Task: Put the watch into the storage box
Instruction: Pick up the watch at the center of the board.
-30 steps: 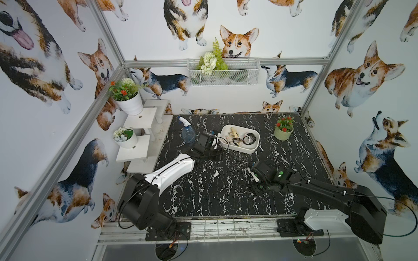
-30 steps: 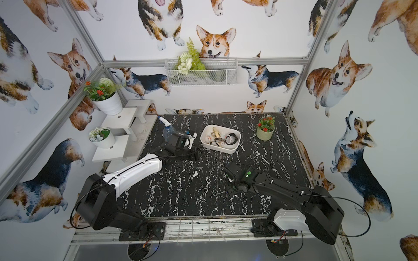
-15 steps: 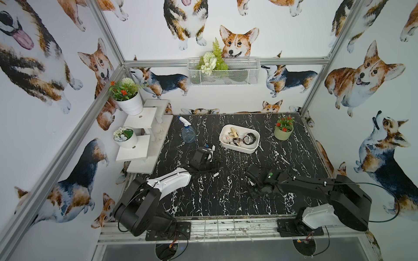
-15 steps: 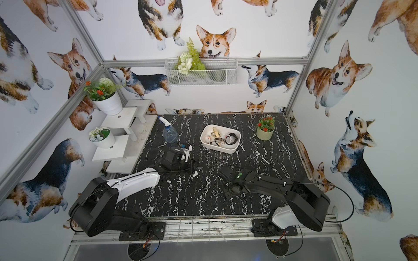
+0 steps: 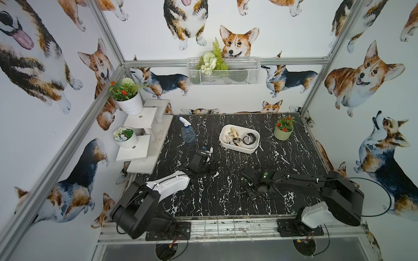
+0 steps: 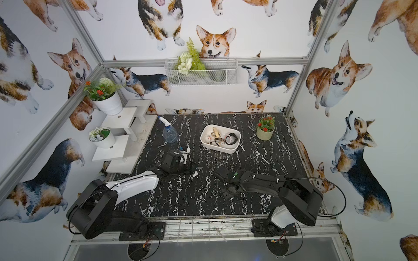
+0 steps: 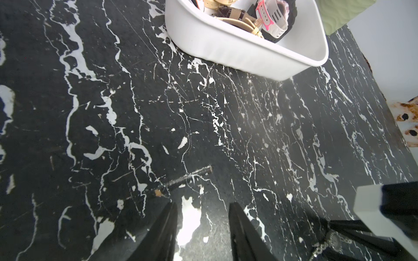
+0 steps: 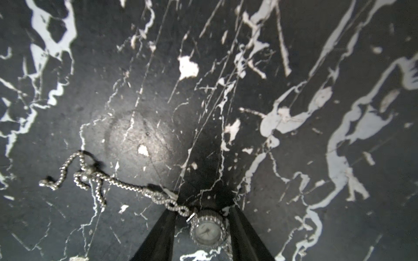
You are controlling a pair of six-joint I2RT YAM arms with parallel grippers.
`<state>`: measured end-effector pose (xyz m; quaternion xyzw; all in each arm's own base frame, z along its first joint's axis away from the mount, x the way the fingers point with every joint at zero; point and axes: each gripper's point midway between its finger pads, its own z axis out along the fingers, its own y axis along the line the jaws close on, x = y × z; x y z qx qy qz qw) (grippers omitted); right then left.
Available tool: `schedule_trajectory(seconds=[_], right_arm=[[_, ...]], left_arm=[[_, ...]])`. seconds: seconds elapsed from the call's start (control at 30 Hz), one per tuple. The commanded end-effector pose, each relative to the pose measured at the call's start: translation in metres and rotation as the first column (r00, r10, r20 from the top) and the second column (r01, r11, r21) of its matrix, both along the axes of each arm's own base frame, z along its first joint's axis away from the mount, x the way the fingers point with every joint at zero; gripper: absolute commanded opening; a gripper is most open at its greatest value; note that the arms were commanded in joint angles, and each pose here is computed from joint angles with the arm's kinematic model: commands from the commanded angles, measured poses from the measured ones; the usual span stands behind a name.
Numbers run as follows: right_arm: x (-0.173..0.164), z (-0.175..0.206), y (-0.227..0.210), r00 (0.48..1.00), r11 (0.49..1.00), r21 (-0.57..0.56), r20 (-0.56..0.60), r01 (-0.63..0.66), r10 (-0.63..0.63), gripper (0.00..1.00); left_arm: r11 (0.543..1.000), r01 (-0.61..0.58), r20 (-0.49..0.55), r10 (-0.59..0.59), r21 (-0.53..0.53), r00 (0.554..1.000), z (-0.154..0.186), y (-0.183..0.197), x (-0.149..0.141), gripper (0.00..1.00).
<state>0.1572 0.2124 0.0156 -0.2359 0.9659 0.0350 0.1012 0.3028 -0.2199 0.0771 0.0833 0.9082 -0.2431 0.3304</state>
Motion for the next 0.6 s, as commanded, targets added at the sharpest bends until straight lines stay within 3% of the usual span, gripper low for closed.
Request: schedule_trajectory(seconds=[0.0,0.2,0.57], right_arm=[[-0.0010,-0.0011,-0.0015,1.000,1.000,-0.017,-0.002,0.001,-0.001,0.40],[-0.0009,-0.0010,-0.0006,1.000,1.000,-0.018,-0.002,-0.001,0.001,0.24],[0.0020,0.0068,0.0044,1.000,1.000,0.007,0.013,-0.007,0.007,0.16]], left_arm=[[1.000,-0.003,0.020,0.003,0.003,1.000,0.0010,0.0008,0.0034,0.43],[1.000,-0.001,0.023,0.000,0.009,1.000,0.0019,0.0009,0.0037,0.44],[1.000,0.003,0.036,-0.004,0.019,0.999,0.0053,0.0013,0.0050,0.44]])
